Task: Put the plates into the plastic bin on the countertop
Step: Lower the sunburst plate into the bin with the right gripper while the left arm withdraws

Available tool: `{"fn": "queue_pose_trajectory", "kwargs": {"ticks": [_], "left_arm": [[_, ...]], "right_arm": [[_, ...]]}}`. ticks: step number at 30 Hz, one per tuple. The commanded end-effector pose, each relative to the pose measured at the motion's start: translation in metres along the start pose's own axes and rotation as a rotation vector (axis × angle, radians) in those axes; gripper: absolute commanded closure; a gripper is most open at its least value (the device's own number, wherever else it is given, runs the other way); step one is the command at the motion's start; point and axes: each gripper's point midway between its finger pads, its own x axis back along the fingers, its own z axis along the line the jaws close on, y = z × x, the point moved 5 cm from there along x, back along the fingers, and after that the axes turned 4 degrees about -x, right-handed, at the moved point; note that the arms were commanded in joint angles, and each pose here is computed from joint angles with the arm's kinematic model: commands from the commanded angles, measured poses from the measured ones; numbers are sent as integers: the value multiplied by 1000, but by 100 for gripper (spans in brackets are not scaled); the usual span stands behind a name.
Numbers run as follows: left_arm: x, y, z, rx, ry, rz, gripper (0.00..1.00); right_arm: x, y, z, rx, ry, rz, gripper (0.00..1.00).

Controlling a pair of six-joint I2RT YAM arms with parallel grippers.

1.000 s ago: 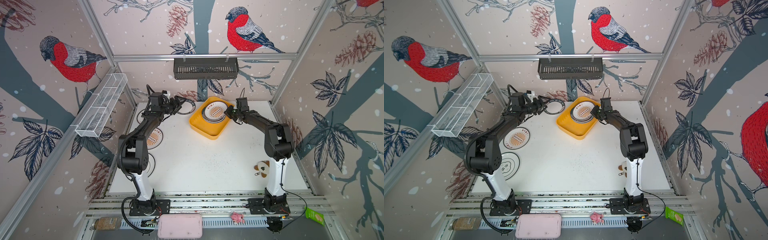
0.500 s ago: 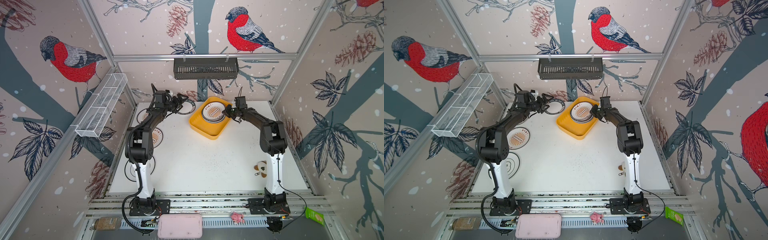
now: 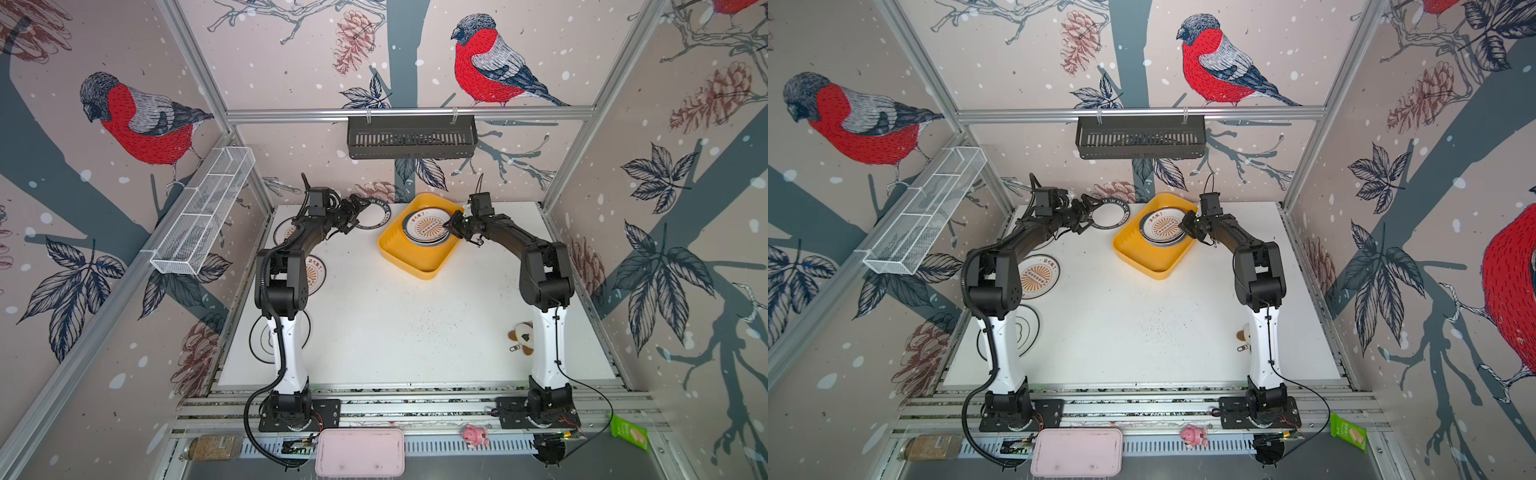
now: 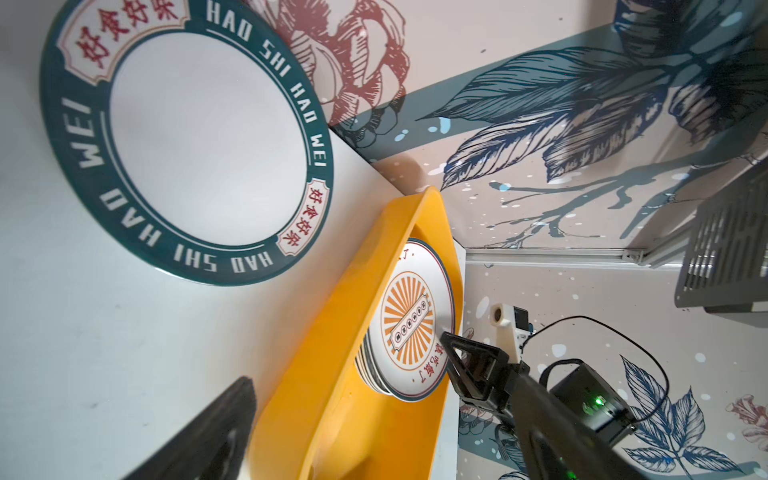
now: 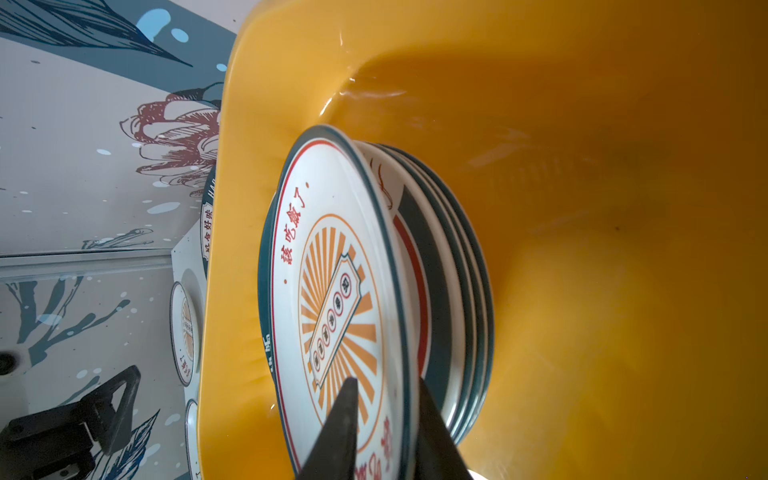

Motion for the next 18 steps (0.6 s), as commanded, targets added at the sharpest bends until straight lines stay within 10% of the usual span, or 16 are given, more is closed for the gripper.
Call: {"fn": "queue_pose_trajectory", "kwargs": {"ticks": [1,18], "left_arm": [[-1,4,10,0,21,-10,4],[-12,21,56,58,129,-21,3]], "right_arm": [[0,-2,1,37,-27,9,67],[-3,-24,11,164,-124,156,30]]}}
